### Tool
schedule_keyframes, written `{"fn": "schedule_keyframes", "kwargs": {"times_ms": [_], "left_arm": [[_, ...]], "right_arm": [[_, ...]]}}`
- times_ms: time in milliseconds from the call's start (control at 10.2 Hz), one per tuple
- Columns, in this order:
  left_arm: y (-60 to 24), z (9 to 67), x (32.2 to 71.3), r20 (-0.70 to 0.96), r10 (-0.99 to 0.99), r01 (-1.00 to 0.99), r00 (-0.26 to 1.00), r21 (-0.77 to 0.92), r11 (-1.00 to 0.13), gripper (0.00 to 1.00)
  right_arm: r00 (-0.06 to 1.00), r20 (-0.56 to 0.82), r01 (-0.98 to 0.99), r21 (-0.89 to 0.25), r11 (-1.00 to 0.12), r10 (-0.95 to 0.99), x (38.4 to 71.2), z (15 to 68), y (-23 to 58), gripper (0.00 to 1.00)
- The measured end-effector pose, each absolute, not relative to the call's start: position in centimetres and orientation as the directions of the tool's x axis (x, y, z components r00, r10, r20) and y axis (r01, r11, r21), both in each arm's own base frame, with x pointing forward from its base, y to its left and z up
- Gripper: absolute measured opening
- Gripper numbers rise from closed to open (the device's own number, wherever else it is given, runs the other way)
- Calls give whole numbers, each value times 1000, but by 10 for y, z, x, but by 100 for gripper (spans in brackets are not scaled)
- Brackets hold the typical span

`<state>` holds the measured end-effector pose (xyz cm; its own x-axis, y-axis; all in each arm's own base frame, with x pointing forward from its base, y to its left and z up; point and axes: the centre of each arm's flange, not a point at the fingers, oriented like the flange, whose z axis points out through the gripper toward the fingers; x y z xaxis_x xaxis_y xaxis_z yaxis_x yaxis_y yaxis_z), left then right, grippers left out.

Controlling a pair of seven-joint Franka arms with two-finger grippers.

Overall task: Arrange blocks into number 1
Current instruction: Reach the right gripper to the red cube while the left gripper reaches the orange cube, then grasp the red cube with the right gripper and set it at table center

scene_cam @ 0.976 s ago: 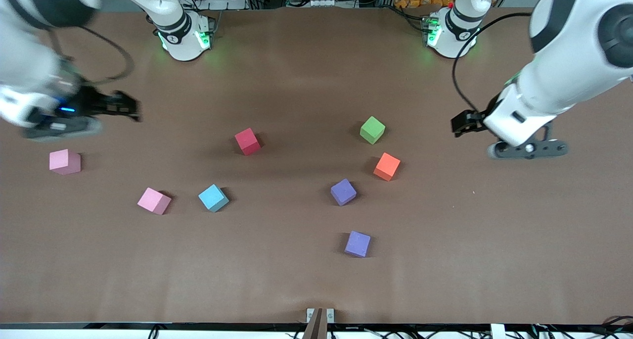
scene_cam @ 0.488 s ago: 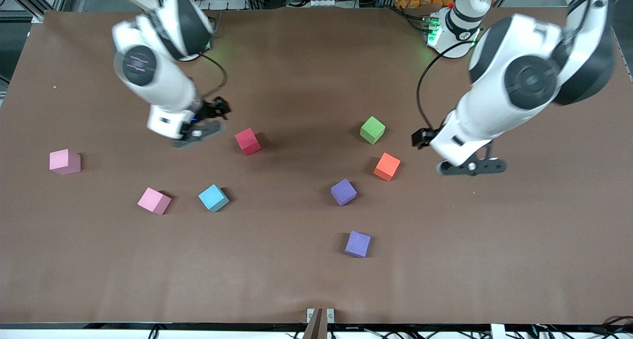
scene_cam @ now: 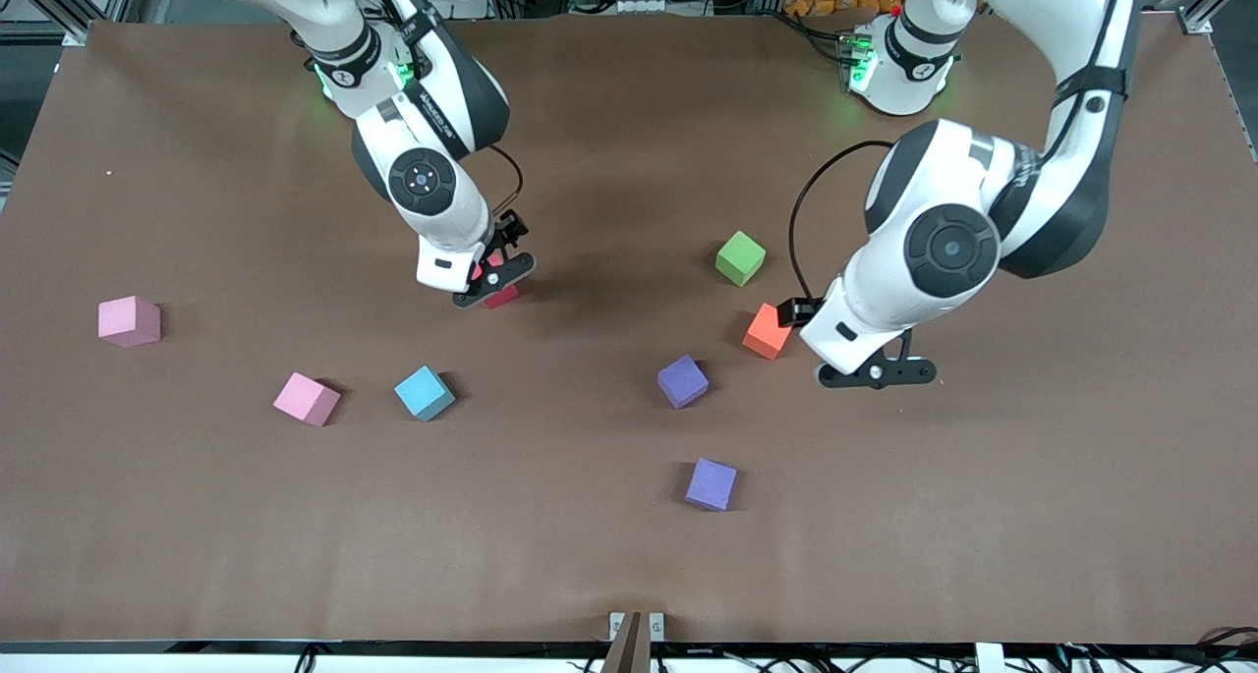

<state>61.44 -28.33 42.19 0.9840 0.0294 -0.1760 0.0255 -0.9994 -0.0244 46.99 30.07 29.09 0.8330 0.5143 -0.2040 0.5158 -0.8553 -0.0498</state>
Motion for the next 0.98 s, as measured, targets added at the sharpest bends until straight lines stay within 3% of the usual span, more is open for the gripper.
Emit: {"fn": "schedule_keyframes", "kwargs": {"times_ms": [878, 976], "left_arm": [[-315, 333, 609, -267, -309, -319, 913, 9, -948, 100], [-320, 317, 603, -294, -320, -333, 901, 5, -943, 100]], "right_arm": [[801, -237, 560, -27, -828, 549, 470, 200, 299, 99], [794, -239, 572, -19, -820, 559, 469, 197, 299, 84]]}}
